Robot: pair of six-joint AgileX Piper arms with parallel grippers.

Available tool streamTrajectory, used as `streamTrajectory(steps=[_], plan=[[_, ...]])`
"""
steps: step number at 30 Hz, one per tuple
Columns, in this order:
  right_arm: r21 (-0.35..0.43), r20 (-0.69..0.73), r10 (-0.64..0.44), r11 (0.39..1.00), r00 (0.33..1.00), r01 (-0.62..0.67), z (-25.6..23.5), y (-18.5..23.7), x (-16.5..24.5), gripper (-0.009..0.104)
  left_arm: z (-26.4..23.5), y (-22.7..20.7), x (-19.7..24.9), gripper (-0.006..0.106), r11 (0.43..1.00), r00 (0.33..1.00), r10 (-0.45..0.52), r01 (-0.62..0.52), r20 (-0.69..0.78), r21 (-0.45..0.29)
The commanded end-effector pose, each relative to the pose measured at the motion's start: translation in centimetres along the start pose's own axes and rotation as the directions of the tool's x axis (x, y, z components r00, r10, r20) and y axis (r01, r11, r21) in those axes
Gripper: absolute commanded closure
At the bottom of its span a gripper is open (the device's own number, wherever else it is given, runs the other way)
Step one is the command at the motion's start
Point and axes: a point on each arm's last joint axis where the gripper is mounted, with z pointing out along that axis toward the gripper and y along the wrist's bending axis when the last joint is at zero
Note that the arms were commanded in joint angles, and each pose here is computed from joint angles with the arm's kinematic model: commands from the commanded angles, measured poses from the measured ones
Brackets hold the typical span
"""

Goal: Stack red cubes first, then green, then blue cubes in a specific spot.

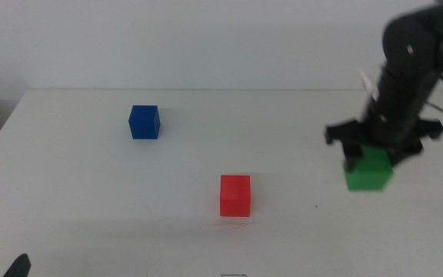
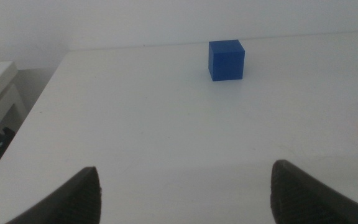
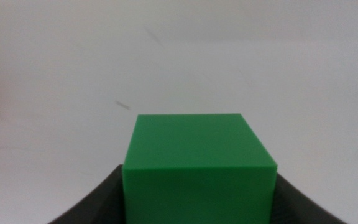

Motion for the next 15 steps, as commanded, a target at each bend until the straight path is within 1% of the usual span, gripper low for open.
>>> streamTrajectory(steps=[1,5,9,12,15], plan=[[0.003,0.079,-0.022,1.0,0.997,0.022,-4.8,1.0,0.4,0.096,-0.2,0.1,-0.9,0.007,1.0,0.995,-0.01,0.011,0.099,-0.008],[-0.046,0.142,-0.039,0.998,0.989,0.046,-6.6,4.5,0.4,0.096,-0.2,0.1,-0.9,0.007,1.0,0.995,-0.01,0.011,0.099,-0.008],[-0.094,0.147,-0.046,0.994,0.988,0.06,-6.6,7.6,0.0,0.096,-0.2,0.1,-0.9,0.007,1.0,0.995,-0.01,0.011,0.099,-0.008],[-0.134,0.147,-0.074,0.986,0.986,0.094,-6.5,10.6,0.0,0.096,-0.2,0.1,-0.9,0.007,1.0,0.995,-0.01,0.011,0.099,-0.008],[-0.16,0.149,-0.08,0.982,0.986,0.104,-6.1,13.0,-0.2,0.096,-0.2,0.1,-0.9,0.007,1.0,0.995,-0.01,0.011,0.099,-0.008]])
